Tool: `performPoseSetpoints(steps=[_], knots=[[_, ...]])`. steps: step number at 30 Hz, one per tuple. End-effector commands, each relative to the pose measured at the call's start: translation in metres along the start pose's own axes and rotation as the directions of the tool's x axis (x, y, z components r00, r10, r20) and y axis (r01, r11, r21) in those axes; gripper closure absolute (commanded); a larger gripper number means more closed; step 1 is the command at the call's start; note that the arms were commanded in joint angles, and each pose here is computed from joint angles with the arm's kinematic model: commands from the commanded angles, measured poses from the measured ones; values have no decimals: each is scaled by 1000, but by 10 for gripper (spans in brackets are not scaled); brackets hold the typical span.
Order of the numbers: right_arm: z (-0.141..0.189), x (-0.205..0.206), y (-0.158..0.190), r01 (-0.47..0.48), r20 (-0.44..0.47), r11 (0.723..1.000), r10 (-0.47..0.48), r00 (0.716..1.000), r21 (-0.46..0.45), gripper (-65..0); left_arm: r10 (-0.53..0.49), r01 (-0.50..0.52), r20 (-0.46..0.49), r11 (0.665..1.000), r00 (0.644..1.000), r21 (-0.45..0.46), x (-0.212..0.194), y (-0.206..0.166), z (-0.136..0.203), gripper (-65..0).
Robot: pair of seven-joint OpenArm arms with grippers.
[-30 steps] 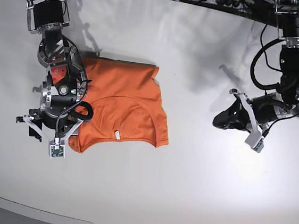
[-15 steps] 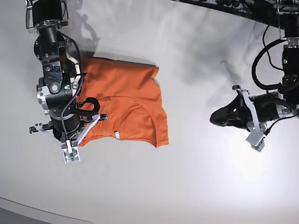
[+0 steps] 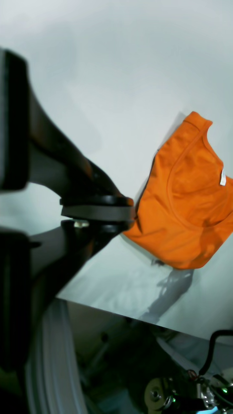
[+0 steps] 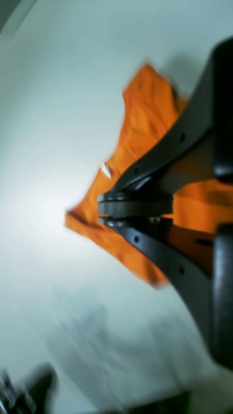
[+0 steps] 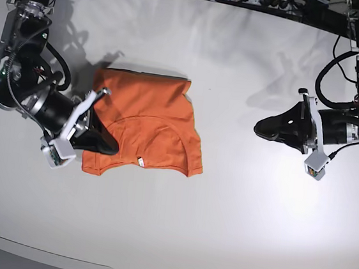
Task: Fold the T-shirt properly
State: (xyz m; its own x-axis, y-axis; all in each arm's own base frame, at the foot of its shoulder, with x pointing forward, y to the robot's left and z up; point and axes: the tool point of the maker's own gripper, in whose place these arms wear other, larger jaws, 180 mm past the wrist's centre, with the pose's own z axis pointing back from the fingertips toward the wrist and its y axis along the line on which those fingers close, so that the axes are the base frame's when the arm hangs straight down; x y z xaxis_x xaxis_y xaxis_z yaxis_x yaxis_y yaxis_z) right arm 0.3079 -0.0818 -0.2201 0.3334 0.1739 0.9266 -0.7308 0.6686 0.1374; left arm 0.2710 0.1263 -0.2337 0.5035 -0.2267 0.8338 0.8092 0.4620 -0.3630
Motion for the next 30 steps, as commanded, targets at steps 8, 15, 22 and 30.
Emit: performPoseSetpoints(steps=[8,15,22,30], knots=[[80,-26,22,100,-12,994,-100,995,44,0,-134,133,-21,991,991,-32,8,-34,4,0],[136,-40,43,13,-123,990,-31,992,-140,0,-211,205,-70,976,975,-76,-14,-91,6,0],[180,-93,58,158,-260,952,-228,938,-264,0,-217,222,-140,975,966,18,-34,-124,33,0],[212,-147,113,349,-406,886,-453,793,-306,0,97,-89,-302,995,948,40,-106,-160,60,0]])
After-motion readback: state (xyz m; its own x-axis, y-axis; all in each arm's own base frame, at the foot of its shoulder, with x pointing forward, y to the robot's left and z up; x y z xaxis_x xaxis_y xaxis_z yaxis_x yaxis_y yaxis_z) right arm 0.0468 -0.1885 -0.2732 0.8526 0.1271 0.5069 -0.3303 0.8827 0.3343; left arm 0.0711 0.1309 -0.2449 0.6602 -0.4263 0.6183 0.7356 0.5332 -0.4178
